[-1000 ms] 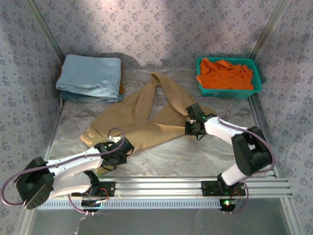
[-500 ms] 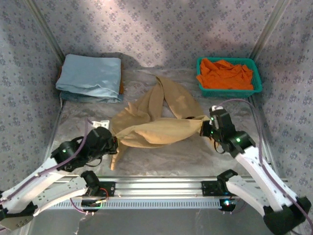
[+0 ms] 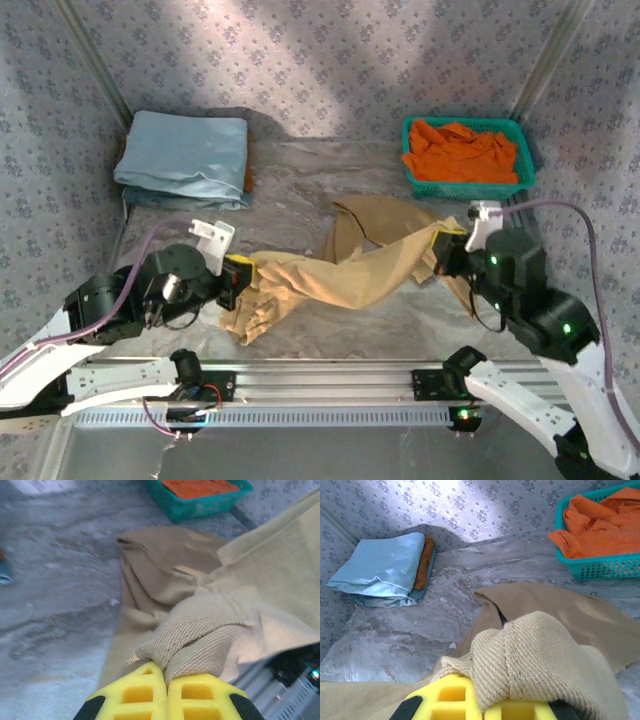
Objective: Fold and stack the trousers
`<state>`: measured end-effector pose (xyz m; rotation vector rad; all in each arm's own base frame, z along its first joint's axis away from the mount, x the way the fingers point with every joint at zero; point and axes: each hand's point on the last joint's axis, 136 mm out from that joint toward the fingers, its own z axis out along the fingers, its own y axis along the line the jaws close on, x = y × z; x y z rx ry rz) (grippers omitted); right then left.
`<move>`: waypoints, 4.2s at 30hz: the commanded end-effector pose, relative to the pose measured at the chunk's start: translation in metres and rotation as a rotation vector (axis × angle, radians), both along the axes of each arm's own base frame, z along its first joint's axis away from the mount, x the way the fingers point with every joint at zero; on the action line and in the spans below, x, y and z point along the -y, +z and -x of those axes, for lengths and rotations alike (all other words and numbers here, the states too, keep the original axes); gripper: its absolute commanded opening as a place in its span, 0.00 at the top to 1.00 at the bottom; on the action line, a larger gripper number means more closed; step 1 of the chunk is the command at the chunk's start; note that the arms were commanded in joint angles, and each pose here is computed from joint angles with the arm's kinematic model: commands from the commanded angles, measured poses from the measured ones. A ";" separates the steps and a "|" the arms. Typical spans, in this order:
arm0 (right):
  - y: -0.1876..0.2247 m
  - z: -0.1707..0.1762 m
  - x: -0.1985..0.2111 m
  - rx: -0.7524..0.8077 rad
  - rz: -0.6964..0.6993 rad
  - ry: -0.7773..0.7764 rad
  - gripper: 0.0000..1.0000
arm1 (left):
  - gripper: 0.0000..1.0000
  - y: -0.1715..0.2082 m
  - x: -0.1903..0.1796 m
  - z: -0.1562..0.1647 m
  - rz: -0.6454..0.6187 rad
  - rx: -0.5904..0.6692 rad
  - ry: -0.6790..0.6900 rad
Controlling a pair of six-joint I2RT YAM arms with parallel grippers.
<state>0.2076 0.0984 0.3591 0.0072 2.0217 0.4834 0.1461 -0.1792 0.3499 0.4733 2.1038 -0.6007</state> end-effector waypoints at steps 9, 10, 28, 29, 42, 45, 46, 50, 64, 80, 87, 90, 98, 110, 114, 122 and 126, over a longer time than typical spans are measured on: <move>-0.012 -0.227 -0.083 -0.153 -0.011 0.106 1.00 | 1.00 -0.008 -0.072 -0.168 0.190 -0.161 0.411; -0.027 -0.251 -0.092 -0.195 -0.002 0.117 0.97 | 1.00 -0.022 -0.077 -0.189 0.229 -0.208 0.428; -0.167 -0.154 -0.048 -0.437 0.261 -0.021 0.24 | 0.03 -0.144 -0.070 -0.148 -0.001 -0.392 0.513; -0.177 -0.144 -0.043 -0.459 0.270 -0.027 0.25 | 0.04 -0.163 -0.064 -0.136 -0.025 -0.418 0.497; -0.305 -0.089 0.006 -0.757 0.380 -0.095 0.37 | 0.18 -0.287 -0.047 -0.134 -0.082 -0.482 0.507; -0.322 -0.092 0.016 -0.796 0.396 -0.125 0.44 | 0.27 -0.297 -0.044 -0.150 -0.080 -0.466 0.515; -0.328 -0.093 0.018 -0.809 0.390 -0.135 0.46 | 0.31 -0.302 -0.040 -0.154 -0.079 -0.472 0.507; -0.342 -0.095 0.022 -0.860 0.367 -0.149 0.56 | 0.53 -0.323 -0.038 -0.158 -0.116 -0.530 0.513; -0.248 -0.075 0.025 -0.643 0.286 -0.158 1.00 | 1.00 -0.274 -0.093 -0.117 -0.034 -0.475 0.692; -0.064 -0.009 -0.003 -0.244 -0.024 0.010 1.00 | 1.00 -0.184 -0.176 -0.070 0.200 -0.336 0.964; -0.077 -0.072 0.069 -0.293 -0.055 -0.328 1.00 | 1.00 -0.177 -0.193 -0.090 0.264 -0.296 1.048; -0.124 -0.111 0.129 -0.413 -0.106 -0.546 1.00 | 1.00 -0.177 -0.202 -0.104 0.316 -0.303 1.087; -0.193 -0.173 0.186 -0.606 -0.162 -0.634 0.47 | 1.00 -0.186 -0.198 -0.138 0.402 -0.351 1.065; -0.210 -0.107 0.028 -0.552 -0.166 -0.358 0.24 | 1.00 -0.215 -0.196 -0.130 0.369 -0.415 1.069; -0.238 -0.102 -0.004 -0.599 -0.370 -0.334 0.27 | 1.00 -0.216 -0.193 -0.125 0.378 -0.416 1.051; -0.283 -0.106 -0.014 -0.735 -0.467 -0.411 0.39 | 1.00 -0.223 -0.190 -0.118 0.385 -0.426 1.044; -0.300 -0.112 -0.020 -0.779 -0.482 -0.418 0.52 | 1.00 -0.221 -0.190 -0.117 0.379 -0.421 1.039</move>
